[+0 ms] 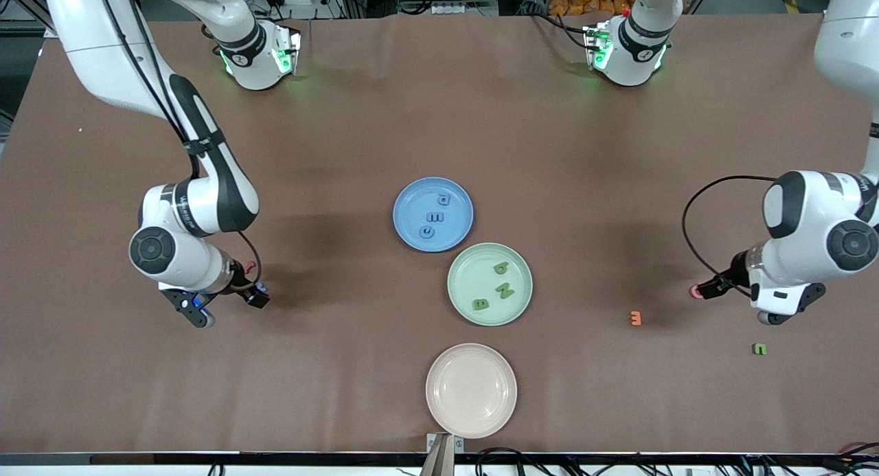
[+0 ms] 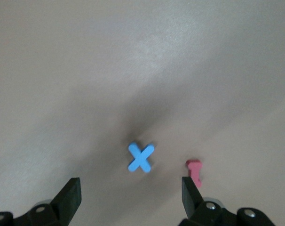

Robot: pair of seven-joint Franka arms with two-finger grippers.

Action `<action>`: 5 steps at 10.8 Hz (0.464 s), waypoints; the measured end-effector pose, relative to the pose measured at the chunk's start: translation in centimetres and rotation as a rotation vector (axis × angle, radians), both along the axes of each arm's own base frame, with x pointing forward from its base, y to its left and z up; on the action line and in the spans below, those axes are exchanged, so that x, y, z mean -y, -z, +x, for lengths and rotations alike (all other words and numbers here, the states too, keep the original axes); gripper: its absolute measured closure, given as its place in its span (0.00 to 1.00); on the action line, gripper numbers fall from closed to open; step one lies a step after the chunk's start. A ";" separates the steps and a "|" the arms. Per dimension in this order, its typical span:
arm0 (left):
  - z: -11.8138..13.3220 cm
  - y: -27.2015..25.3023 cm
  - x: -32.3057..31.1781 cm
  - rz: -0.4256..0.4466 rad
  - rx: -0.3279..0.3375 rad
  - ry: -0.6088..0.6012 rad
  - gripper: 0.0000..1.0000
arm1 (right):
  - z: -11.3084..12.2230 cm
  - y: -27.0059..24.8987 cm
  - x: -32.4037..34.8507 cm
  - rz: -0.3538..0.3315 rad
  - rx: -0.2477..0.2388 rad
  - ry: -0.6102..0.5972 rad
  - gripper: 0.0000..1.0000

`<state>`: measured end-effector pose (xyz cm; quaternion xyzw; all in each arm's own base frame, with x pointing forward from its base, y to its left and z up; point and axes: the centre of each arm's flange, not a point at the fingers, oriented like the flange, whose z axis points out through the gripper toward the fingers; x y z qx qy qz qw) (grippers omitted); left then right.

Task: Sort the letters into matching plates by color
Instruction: 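Grasp blue X with the right gripper while the left gripper grasps green u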

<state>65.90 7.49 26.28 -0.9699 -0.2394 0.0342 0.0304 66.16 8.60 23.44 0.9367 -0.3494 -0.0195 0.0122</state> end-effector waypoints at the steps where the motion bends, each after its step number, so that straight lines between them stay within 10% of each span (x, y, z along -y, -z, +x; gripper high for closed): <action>1: -0.3 0.9 -2.3 -0.006 -0.008 0.103 0.00 | 0.1 0.8 0.6 0.002 0.006 0.007 0.06; 5: 1.0 4.8 -7.5 0.041 0.028 0.437 0.00 | 0.3 4.1 0.8 0.009 0.027 0.009 0.11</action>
